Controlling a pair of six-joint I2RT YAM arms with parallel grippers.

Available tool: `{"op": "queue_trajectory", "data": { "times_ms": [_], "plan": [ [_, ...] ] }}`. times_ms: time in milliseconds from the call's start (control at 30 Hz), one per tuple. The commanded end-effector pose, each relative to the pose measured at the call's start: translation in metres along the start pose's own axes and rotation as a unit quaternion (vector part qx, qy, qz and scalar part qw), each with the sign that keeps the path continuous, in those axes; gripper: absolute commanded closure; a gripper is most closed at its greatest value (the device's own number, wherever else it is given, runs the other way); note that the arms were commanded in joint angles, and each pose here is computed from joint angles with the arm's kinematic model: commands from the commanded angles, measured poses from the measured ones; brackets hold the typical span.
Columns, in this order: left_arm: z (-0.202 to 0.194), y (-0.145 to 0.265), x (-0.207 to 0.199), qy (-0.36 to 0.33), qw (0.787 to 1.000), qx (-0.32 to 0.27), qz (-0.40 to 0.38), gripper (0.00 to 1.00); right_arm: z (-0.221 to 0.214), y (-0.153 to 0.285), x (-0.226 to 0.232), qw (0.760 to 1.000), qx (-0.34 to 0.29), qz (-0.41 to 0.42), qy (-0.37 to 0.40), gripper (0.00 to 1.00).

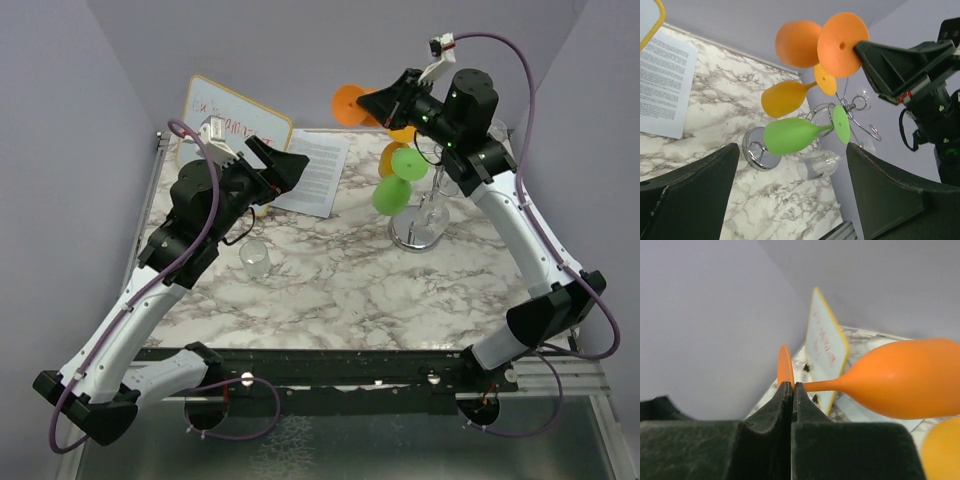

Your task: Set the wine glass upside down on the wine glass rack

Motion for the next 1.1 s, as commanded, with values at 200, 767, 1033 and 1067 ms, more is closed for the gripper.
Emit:
{"op": "queue_trajectory", "data": {
  "times_ms": [200,767,1033,1067],
  "plan": [
    [-0.049,-0.009,0.016,-0.019,0.996,0.092,-0.008,0.11,0.071,-0.005,-0.063,0.987,-0.141,-0.069,0.011,0.99],
    [-0.076,-0.012,0.032,-0.013,0.992,0.128,0.002,0.11,0.066,0.033,-0.142,0.946,-0.183,-0.226,-0.144,0.99],
    [-0.076,-0.008,0.035,-0.008,0.992,0.123,0.009,0.11,0.060,0.051,-0.160,0.928,-0.189,-0.226,-0.227,0.99],
    [-0.076,-0.007,0.035,-0.008,0.992,0.123,0.009,0.11,0.061,0.053,-0.161,0.927,-0.191,-0.228,-0.228,0.99]
  ]
}}
Point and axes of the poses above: each gripper's point midway between its finger pads, its own y axis back along the fingers, its own x axis along the line the jaws close on, z = x × y, the point moved 2 cm from there along y, back along the fingers, and after that the axes turned 7 degrees about -y, right-handed, at the moved point
